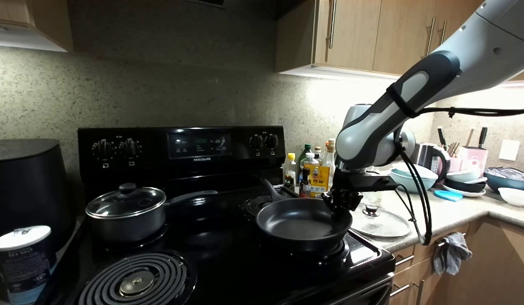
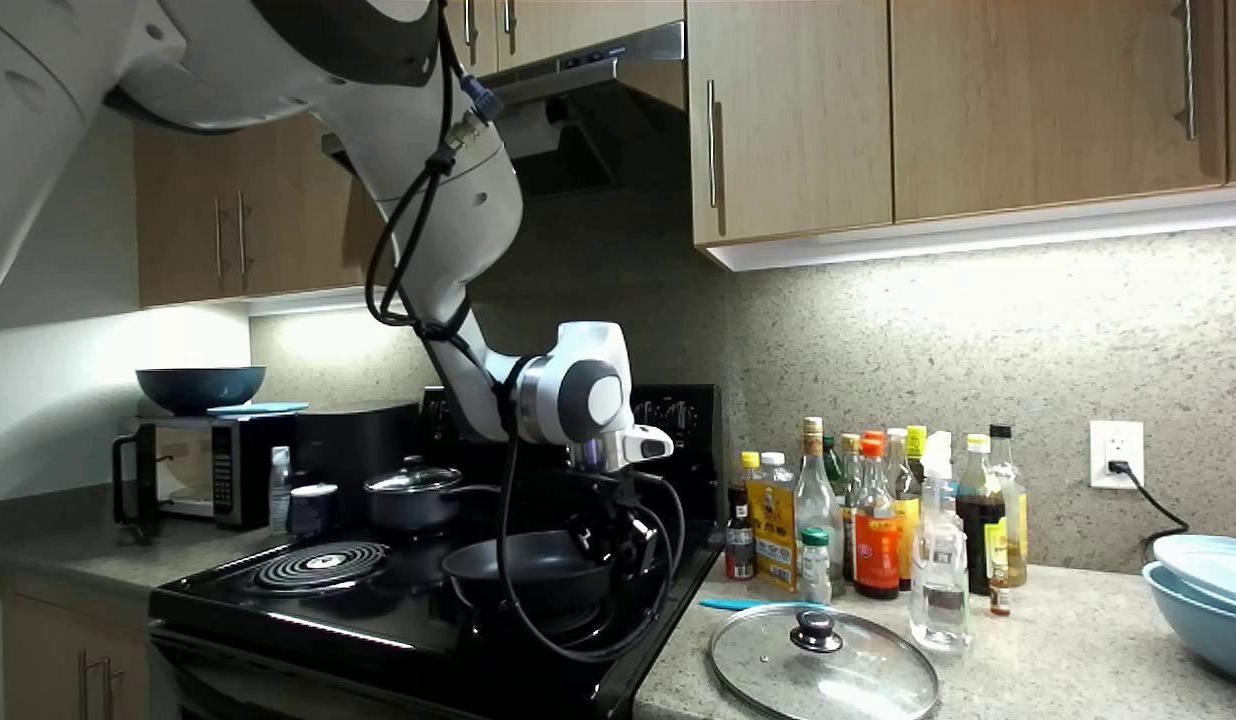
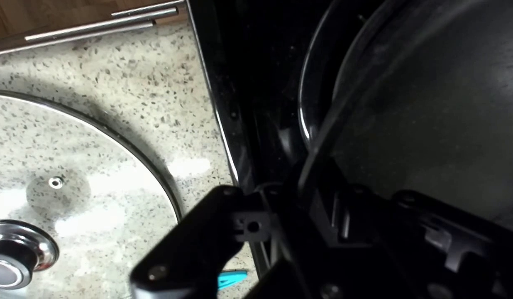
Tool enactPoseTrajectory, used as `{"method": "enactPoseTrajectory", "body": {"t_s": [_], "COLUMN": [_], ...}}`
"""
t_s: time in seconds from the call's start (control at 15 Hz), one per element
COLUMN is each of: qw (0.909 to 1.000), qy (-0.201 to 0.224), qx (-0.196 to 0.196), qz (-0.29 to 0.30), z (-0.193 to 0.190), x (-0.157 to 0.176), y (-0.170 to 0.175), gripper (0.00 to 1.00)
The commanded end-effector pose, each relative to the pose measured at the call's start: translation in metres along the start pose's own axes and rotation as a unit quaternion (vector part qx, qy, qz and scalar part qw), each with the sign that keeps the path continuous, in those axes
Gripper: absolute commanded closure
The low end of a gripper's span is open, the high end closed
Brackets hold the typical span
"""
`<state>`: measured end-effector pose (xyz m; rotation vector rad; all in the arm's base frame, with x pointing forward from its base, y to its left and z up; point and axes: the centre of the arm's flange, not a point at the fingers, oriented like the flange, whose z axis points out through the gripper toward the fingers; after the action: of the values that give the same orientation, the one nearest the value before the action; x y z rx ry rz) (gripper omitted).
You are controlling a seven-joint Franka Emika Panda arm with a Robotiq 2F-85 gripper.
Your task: Remove the lid from the pot
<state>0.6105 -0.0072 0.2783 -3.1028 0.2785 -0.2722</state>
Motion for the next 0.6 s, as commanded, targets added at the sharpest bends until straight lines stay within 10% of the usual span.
{"method": "enactPoseTrajectory", "body": {"t_s": [0.0, 0.53], "qw": [1.0, 0.9998], "qy": [0.001, 0.006], "qx": [0.0, -0.004], "qz": [0.0, -0.019], "z": [-0.001, 0.01], "x": [0.001, -0.027], "y": [0.0, -0.002], "gripper": [0.87, 0.97]}}
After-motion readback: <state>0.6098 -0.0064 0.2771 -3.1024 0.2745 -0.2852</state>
